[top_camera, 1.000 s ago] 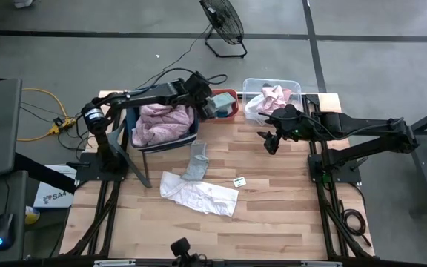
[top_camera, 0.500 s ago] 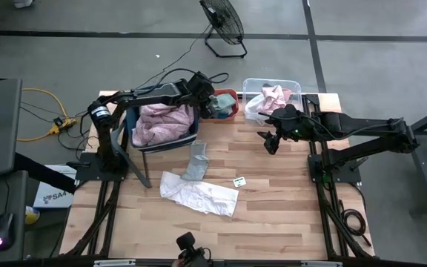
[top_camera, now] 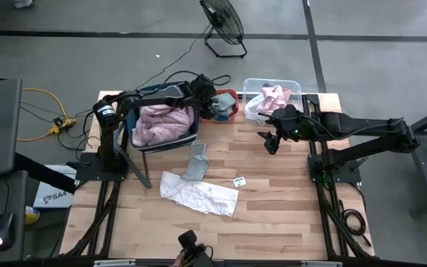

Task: Pick & Place Cloths
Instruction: Put the gray sock into the orange bin

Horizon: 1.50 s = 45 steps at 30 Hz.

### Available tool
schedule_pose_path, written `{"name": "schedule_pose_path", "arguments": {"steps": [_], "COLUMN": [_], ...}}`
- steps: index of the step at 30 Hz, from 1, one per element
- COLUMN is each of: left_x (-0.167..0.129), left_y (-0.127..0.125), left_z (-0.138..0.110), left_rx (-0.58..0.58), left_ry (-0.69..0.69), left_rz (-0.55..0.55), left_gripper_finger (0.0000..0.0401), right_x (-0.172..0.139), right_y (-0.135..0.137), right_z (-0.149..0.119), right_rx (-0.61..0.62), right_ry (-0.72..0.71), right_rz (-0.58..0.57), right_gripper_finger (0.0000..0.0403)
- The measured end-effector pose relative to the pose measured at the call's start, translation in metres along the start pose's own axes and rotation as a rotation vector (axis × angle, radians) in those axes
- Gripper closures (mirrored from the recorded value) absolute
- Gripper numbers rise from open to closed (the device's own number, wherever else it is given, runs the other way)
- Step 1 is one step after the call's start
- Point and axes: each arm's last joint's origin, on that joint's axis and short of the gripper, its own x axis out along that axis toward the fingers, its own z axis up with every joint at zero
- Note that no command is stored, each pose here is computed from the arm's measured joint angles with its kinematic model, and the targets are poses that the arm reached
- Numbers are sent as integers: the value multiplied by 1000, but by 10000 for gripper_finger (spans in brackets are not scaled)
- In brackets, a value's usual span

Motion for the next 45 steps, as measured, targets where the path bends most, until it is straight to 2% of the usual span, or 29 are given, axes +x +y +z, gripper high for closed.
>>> {"name": "schedule_pose_path", "arguments": {"steps": [4, 13, 15, 18, 21, 24, 27, 31, 32, 36, 42, 45], "left_x": [-4, -13, -17, -28, -37, -45, -49, -52, -52, -46, -34, -30], "left_y": [2, 4, 6, 9, 10, 8, 1, -11, -14, -24, -35, -37], "left_z": [8, 19, 24, 34, 43, 47, 45, 38, 36, 27, 17, 15], "left_rx": [0, 6, 7, 7, 15, 34, 74, 157, 175, 196, 175, 167], "left_ry": [-15, 17, 24, 25, 33, 68, 117, 184, 193, 205, 139, 96], "left_rz": [4, 7, 23, 27, 26, 12, -27, -99, -107, -182, -360, -394], "left_gripper_finger": [340, 160, 136, 123, 137, 179, 247, 367, 383, 394, 400, 400], "right_x": [0, 0, 0, 0, 0, 0, 0, 0, 0, 0, 0, 0], "right_y": [0, -1, -1, -1, -1, -1, 0, -1, -1, 0, -1, -1], "right_z": [-1, -1, -1, -1, -1, -1, -1, -1, -1, -1, -1, -1], "right_rx": [-3, -5, -5, -5, -5, -5, -5, -5, -5, -5, -5, -4], "right_ry": [8, 13, 13, 13, 13, 13, 13, 12, 12, 12, 11, 11], "right_rz": [-4, -5, -5, -5, -5, -4, -5, -5, -5, -5, -6, -6], "right_gripper_finger": [147, 147, 147, 147, 147, 147, 147, 147, 147, 147, 147, 147]}}
